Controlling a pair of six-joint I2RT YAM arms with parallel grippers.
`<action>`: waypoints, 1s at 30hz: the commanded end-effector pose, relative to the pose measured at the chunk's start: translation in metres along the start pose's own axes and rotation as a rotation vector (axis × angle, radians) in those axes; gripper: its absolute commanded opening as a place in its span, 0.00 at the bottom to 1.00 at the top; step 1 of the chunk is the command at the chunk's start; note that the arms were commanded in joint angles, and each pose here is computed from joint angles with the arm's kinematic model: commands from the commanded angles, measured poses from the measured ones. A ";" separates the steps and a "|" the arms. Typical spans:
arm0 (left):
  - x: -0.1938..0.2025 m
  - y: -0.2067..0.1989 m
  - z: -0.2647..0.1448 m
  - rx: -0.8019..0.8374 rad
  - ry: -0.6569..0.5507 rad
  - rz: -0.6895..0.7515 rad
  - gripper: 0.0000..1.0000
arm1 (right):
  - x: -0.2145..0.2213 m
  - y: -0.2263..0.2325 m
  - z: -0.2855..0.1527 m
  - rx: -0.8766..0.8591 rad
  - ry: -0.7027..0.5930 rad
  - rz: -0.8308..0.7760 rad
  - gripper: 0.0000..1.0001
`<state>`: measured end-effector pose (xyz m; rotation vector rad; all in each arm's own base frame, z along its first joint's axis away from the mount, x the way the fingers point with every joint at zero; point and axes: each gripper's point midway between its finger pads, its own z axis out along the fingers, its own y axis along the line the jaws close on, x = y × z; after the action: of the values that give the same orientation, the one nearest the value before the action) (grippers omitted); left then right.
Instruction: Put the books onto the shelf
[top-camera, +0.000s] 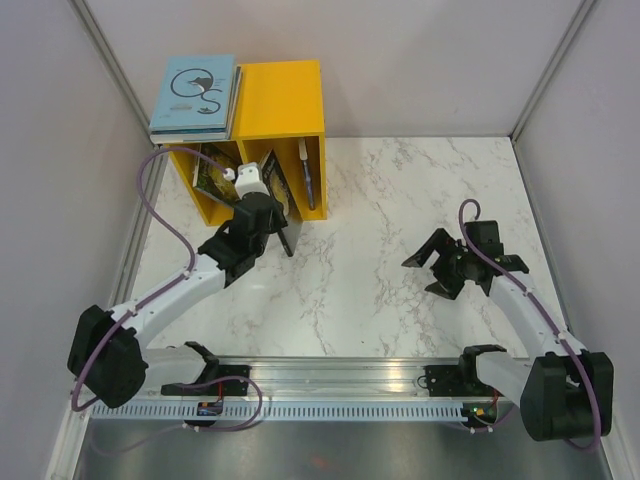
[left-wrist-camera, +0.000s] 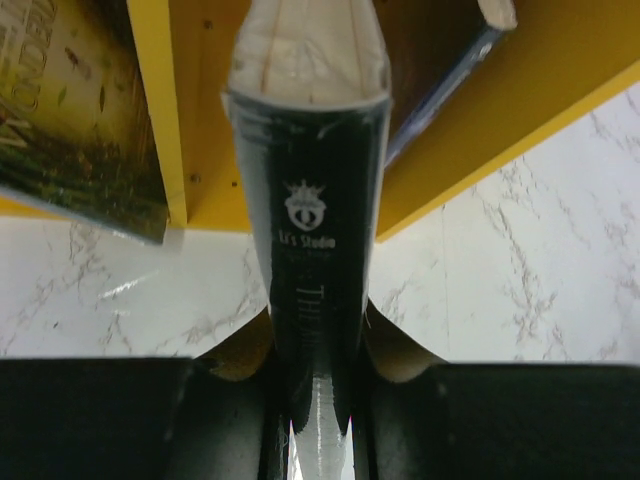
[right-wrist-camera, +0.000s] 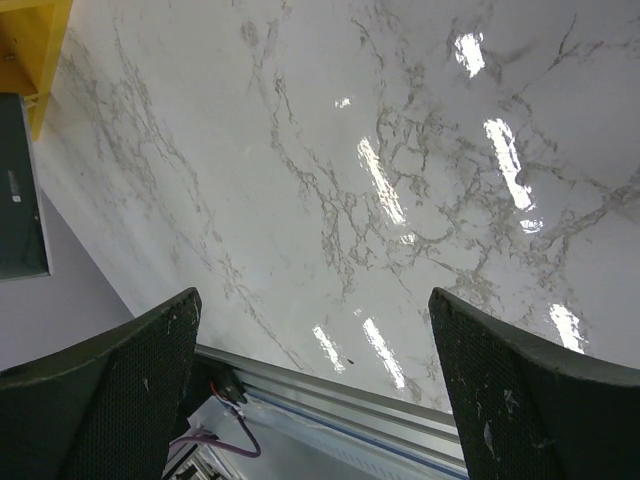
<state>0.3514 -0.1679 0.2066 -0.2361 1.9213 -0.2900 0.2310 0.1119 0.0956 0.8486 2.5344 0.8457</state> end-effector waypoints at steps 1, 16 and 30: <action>-0.098 -0.029 0.007 0.026 -0.334 -0.098 0.02 | -0.004 -0.003 0.007 0.004 -0.005 -0.045 0.98; -0.067 -0.034 0.105 -0.040 -0.440 -0.087 0.02 | 0.002 -0.039 0.044 0.107 0.086 -0.071 0.98; -0.018 -0.031 0.167 -0.088 -0.402 -0.066 0.03 | 0.008 -0.064 0.073 0.165 0.166 -0.080 0.98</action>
<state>0.4969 -0.1986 0.1516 -0.3699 1.6275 -0.1618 0.2372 0.1222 0.0315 0.7829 2.7455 0.8833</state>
